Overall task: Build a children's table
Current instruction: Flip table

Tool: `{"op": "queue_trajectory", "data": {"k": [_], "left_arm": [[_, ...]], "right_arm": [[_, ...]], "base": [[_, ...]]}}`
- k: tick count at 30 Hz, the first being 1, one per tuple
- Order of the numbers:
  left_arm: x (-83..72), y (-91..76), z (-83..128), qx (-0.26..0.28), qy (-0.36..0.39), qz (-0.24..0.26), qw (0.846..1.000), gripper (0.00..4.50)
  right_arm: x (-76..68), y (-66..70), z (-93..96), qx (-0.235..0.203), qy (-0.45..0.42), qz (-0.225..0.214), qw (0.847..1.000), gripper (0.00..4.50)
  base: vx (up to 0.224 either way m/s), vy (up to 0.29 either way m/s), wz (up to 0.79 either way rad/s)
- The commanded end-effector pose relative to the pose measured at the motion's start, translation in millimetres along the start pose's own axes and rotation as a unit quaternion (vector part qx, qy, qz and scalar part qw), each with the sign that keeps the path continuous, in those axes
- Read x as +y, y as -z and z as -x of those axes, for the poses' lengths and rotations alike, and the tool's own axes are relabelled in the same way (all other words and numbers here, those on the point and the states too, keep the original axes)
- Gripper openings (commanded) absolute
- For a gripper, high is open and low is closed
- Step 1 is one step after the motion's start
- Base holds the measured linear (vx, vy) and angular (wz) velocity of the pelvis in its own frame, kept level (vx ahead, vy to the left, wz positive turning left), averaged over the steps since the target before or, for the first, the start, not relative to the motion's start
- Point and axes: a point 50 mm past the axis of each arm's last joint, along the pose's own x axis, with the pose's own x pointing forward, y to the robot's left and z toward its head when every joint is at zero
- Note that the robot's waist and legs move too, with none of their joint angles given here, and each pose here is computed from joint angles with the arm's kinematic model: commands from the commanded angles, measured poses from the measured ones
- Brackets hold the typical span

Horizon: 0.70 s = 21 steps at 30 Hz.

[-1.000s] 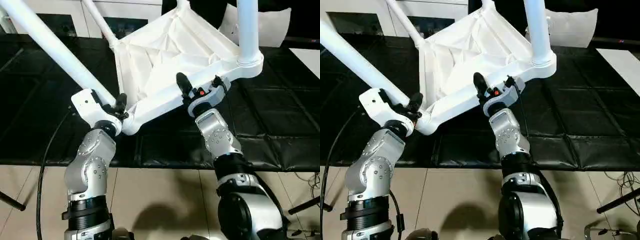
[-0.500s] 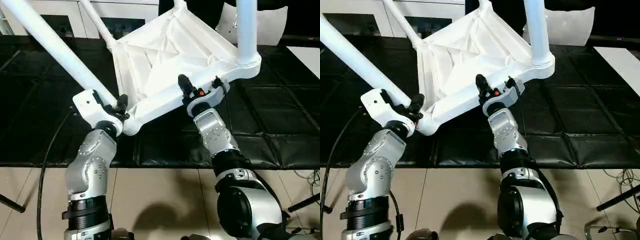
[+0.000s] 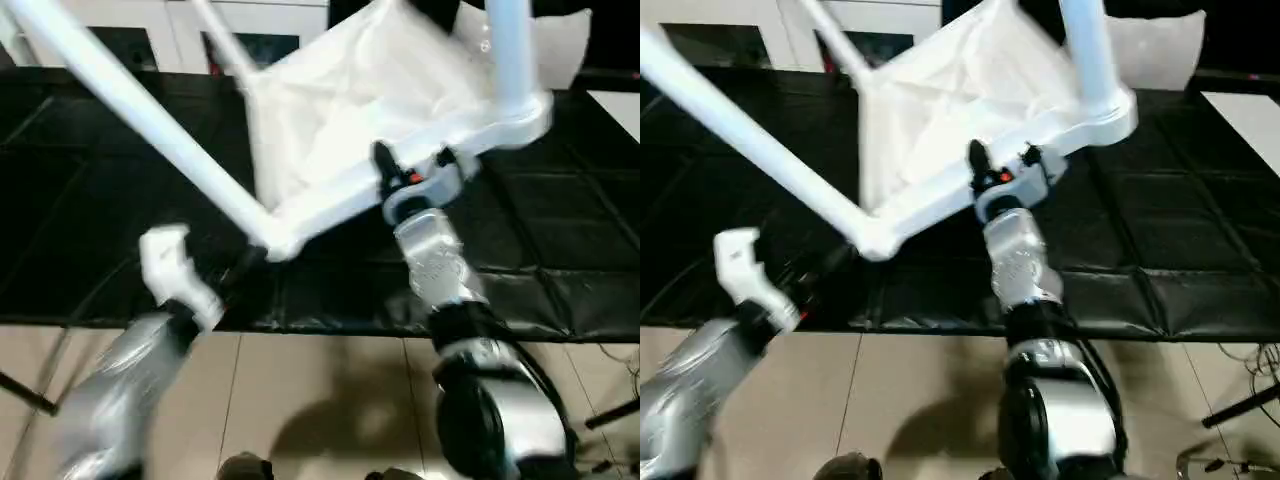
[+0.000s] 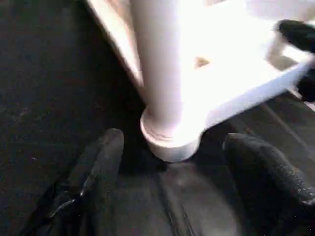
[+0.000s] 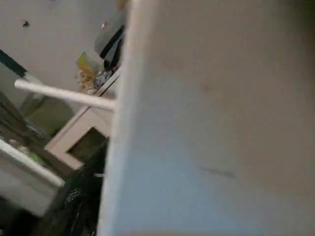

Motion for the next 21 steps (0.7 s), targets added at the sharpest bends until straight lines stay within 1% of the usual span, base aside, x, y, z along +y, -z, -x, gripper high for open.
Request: {"op": "queue_trajectory", "data": {"k": [1,2,3,4,6,7,8,9,10,11,13,14,16,17,18,19,20,21], "left_arm": [[-12.8,-6.7,3.6,-0.005,0.053,-0.024,0.998,3.68],[-18.7,-7.9,10.2,0.007,0.084,-0.052,0.995,3.68],[-18.7,-7.9,10.2,0.007,0.084,-0.052,0.995,3.68],[-22.6,-8.9,14.6,0.016,0.103,-0.071,0.992,3.68],[-30.3,-14.0,22.2,0.029,0.134,-0.102,0.985,3.68],[-34.9,-22.1,24.3,0.027,0.150,-0.127,0.980,3.68],[-41.3,-36.4,24.7,0.015,0.171,-0.162,0.972,3.68],[-43.3,-41.7,24.4,0.011,0.176,-0.175,0.969,3.68],[-49.0,-61.3,19.7,-0.015,0.186,-0.221,0.957,3.68],[-52.7,-74.3,16.8,-0.036,0.193,-0.247,0.949,3.68],[-57.0,-92.2,11.6,-0.056,0.196,-0.300,0.932,3.68],[-59.5,-101.2,8.3,-0.066,0.196,-0.326,0.923,3.68],[-64.7,-117.5,2.8,-0.091,0.197,-0.357,0.909,3.68],[-70.7,-133.7,-1.7,-0.112,0.197,-0.398,0.889,3.68],[-71.0,-134.5,-2.0,-0.113,0.197,-0.400,0.888,3.68],[-73.1,-139.9,-3.0,-0.117,0.195,-0.414,0.881,3.81],[-79.2,-153.2,-5.6,-0.139,0.193,-0.449,0.861,3.98],[-79.2,-153.2,-5.6,-0.139,0.193,-0.449,0.861,4.02]], "right_arm": [[2.4,-38.4,0.8,-0.075,-0.002,0.069,0.995,2.14],[-1.0,-43.5,5.3,-0.079,0.001,0.104,0.991,2.13],[-1.0,-43.5,5.3,-0.079,0.001,0.104,0.991,2.13],[-2.7,-47.1,8.7,-0.082,0.005,0.126,0.989,2.13],[-5.5,-52.1,16.1,-0.082,0.011,0.154,0.985,2.12],[-8.3,-55.2,20.8,-0.078,0.021,0.179,0.980,2.12],[-11.0,-59.2,26.0,-0.074,0.037,0.210,0.974,2.12],[-11.8,-60.6,27.6,-0.073,0.043,0.219,0.972,2.12],[-13.1,-64.7,30.4,-0.072,0.054,0.241,0.966,2.12],[-13.3,-66.9,31.4,-0.070,0.058,0.255,0.963,2.12],[-11.2,-70.9,31.3,-0.067,0.055,0.282,0.955,2.12],[-10.0,-72.6,30.6,-0.064,0.053,0.293,0.952,2.12],[-8.4,-76.0,28.4,-0.058,0.051,0.309,0.948,2.12],[-7.5,-80.1,26.6,-0.054,0.055,0.317,0.945,2.12],[-7.5,-80.3,26.5,-0.054,0.055,0.317,0.945,2.12],[-7.1,-81.6,27.1,-0.051,0.058,0.319,0.945,2.12],[-6.7,-83.4,26.8,-0.044,0.062,0.324,0.943,2.09],[-6.7,-83.4,26.8,-0.044,0.062,0.324,0.943,2.07]], "base": [[0.000,0.000,0.00],[0.000,0.000,0.00],[0.000,0.000,0.00],[0.000,0.000,0.00],[0.000,0.000,0.00],[0.000,0.000,0.00],[0.000,0.000,0.00],[0.000,0.000,0.00],[0.000,0.000,0.00],[0.000,0.000,0.00],[0.000,0.000,0.00],[0.000,0.000,0.00],[0.000,0.000,0.00],[0.000,0.000,0.00],[0.000,0.000,0.00],[0.000,0.000,0.00],[0.000,0.000,0.00],[0.000,0.000,0.00]]}}
